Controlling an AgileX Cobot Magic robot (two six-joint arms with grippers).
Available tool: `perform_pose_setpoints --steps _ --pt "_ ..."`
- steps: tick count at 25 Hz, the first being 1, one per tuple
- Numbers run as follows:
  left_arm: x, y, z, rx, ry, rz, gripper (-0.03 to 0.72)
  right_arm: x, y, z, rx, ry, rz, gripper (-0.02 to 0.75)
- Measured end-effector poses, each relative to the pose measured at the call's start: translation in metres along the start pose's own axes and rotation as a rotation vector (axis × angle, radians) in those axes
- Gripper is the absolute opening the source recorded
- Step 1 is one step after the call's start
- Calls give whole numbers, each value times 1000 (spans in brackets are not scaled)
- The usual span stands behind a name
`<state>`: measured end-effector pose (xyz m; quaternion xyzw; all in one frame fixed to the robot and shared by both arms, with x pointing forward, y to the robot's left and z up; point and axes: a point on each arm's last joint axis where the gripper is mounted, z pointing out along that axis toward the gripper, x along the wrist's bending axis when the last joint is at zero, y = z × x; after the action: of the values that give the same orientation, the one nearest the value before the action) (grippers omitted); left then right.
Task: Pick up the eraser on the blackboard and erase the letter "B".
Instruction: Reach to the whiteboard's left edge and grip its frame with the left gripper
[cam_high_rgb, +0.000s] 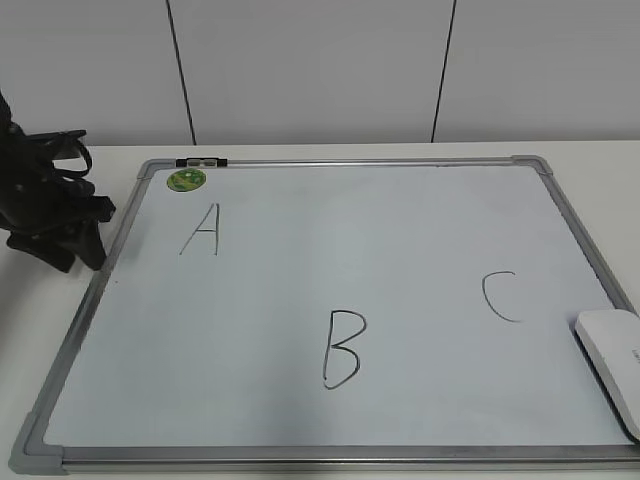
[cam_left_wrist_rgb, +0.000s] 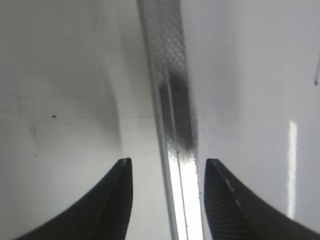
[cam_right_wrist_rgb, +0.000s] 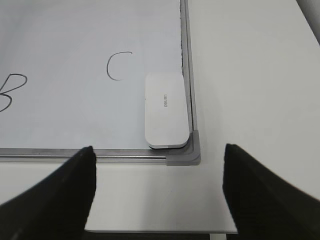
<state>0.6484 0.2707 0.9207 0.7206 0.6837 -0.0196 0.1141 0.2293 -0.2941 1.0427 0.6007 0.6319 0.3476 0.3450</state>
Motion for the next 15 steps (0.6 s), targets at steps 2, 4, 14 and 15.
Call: perform_pose_setpoints --steps 2,4,14,15 --pt "2 0 0 0 3 -2 322 0 0 0 0 0 0 587" --pt "2 0 0 0 3 -2 317 0 0 0 0 0 0 587" --pt "3 0 5 4 4 -4 314 0 0 0 0 0 0 587" --pt "3 0 6 5 5 -5 312 0 0 0 0 0 0 587"
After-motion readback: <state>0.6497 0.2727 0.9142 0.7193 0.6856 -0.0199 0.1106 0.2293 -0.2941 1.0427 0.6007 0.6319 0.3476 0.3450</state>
